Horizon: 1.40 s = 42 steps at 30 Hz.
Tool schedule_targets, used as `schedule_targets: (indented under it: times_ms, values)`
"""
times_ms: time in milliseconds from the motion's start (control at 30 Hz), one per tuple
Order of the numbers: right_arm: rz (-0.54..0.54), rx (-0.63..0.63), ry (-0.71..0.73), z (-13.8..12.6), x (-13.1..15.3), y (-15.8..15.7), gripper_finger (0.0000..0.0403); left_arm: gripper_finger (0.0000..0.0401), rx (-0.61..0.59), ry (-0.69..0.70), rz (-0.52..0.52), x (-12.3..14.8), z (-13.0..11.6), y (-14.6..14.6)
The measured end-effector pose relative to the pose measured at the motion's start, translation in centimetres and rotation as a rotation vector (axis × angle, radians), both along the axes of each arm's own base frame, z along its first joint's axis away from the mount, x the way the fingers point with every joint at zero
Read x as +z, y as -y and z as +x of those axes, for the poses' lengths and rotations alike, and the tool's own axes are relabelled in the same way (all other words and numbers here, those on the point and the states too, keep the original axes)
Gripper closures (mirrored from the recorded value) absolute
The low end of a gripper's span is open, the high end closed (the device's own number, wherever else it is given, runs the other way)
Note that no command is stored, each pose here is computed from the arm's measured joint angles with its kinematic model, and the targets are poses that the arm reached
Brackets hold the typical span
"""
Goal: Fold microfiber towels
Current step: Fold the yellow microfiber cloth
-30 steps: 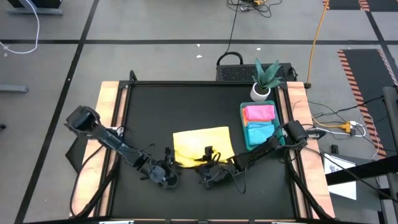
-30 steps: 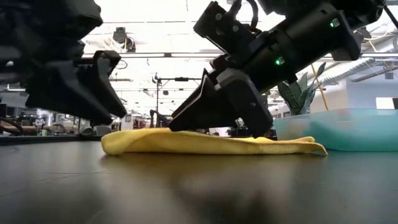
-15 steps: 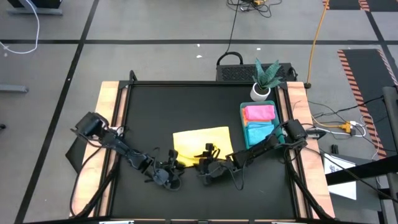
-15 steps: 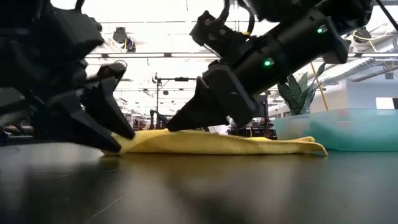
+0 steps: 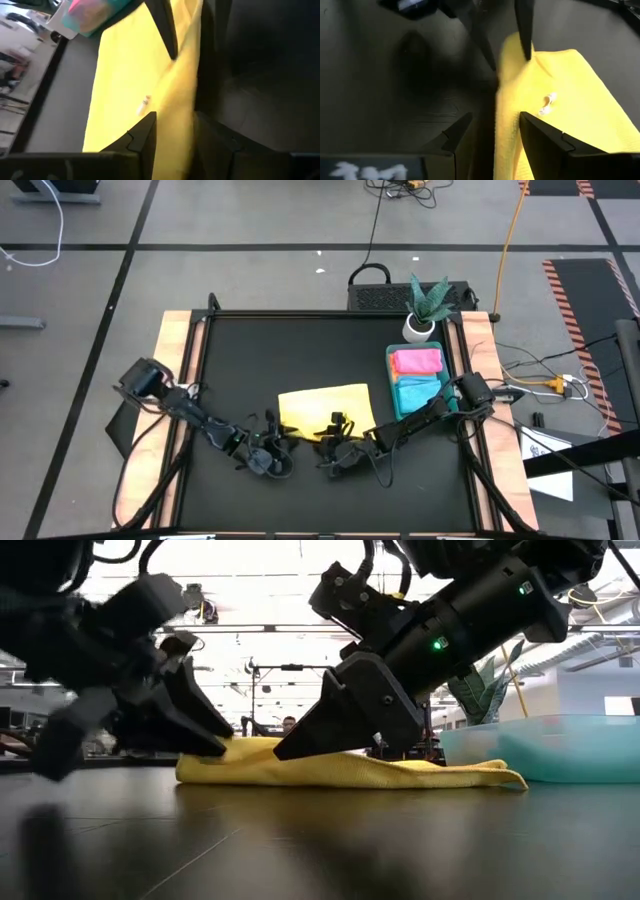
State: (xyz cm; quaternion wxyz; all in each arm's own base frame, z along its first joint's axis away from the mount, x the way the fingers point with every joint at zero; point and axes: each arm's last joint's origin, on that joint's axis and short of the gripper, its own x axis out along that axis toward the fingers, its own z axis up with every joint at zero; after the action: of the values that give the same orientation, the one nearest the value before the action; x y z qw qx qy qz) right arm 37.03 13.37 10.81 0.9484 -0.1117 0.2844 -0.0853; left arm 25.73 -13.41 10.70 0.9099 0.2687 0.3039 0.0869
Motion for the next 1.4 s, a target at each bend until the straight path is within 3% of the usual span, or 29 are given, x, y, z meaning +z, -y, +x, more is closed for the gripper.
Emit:
schedule_targets:
  times_ms: [200,300,600,733,867,1067,1400]
  values:
    - [0.014,-0.001,-0.007,-0.2,-0.1,-0.4,0.0255,0.027,0.013,-0.049,-0.178,0.9,-0.1,-1.0]
    - [0.015,0.014,-0.007,-0.4,-0.1,-0.9,0.0255,0.0275,-0.005,-0.071,-0.202,0.8,0.0,-1.1]
    - [0.023,0.087,0.004,-1.9,1.7,-3.5,0.0255,0.0392,-0.051,-0.099,-0.248,0.7,0.0,-1.0]
    - [0.029,0.123,0.016,-2.5,2.2,-4.7,0.0255,0.0387,-0.06,-0.098,-0.254,0.9,-0.1,-0.9]
    - [0.033,0.147,0.015,-3.1,2.1,-5.7,0.0255,0.0394,-0.088,-0.04,-0.302,2.7,-0.3,-0.5]
    - [0.05,0.159,0.032,-3.3,2.3,-6.3,0.0255,0.0385,-0.196,-0.022,-0.513,5.5,-0.8,-0.6]
    - [-0.164,0.245,0.033,-1.8,1.1,-4.9,0.0252,0.0391,-0.04,-0.062,-0.572,4.3,0.3,-3.2]
